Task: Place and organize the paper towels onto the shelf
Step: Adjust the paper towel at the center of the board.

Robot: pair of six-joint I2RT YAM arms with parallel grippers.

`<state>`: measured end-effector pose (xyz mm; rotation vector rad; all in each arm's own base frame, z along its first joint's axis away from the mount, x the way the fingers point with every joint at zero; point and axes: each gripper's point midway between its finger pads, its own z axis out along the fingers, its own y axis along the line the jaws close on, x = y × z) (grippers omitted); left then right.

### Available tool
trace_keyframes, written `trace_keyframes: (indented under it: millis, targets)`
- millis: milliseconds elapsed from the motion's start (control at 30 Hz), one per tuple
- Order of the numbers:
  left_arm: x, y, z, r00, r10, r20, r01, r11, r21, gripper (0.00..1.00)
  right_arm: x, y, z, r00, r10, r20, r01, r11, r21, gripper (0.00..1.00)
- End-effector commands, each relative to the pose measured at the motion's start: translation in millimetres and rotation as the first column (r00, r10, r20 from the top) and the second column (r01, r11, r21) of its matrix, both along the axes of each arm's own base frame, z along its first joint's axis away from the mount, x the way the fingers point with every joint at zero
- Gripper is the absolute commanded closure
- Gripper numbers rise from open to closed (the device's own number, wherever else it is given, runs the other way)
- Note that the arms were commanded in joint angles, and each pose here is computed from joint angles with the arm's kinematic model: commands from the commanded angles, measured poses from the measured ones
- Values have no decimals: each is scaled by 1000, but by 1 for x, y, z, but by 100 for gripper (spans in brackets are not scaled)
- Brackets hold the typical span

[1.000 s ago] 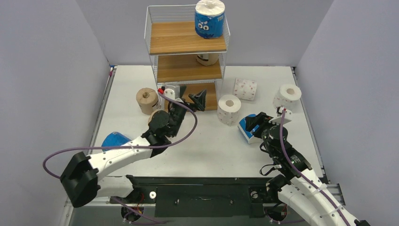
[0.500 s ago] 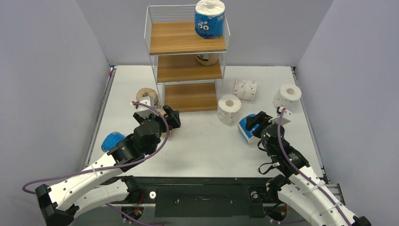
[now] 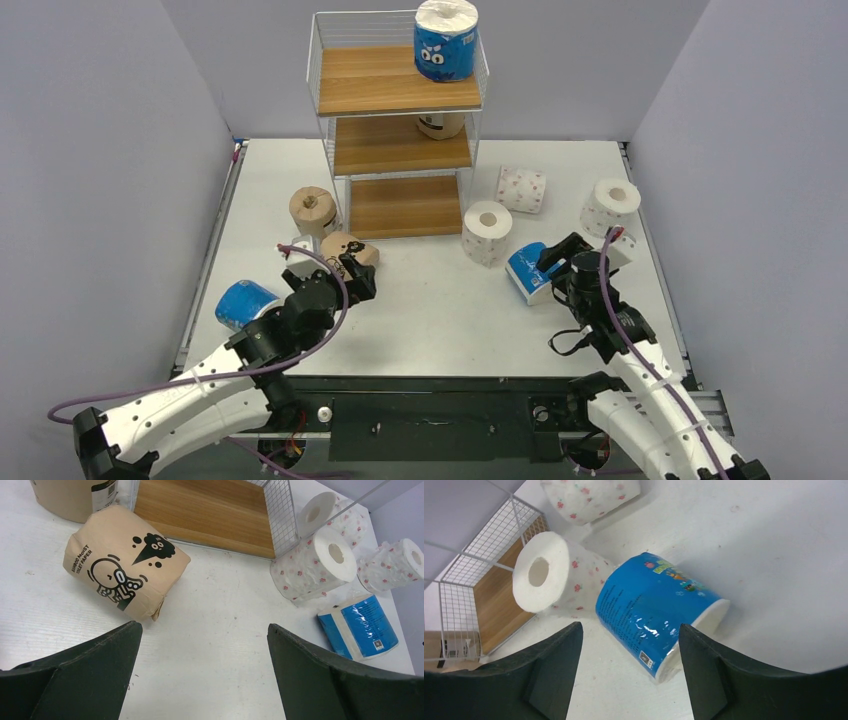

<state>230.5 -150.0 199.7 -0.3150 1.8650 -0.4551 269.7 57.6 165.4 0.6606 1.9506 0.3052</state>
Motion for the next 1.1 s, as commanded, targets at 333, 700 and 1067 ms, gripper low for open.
trace_keyframes:
  millis: [333,700,1067]
  targets:
    - [-3,-34,-27,994,-104,-38,99,988,-120,4,-32,-21,-41,980,-175,-98,190,965,178,31]
    - [-8,-48,-35,986,-150,-73,134,973,-187,4,-28,-5,-64,989,-141,-53,151,943,297,30]
    - [-9,-47,-32,987,-157,-45,144,967,-210,4,-15,-2,-73,990,-138,22,122,928,352,31]
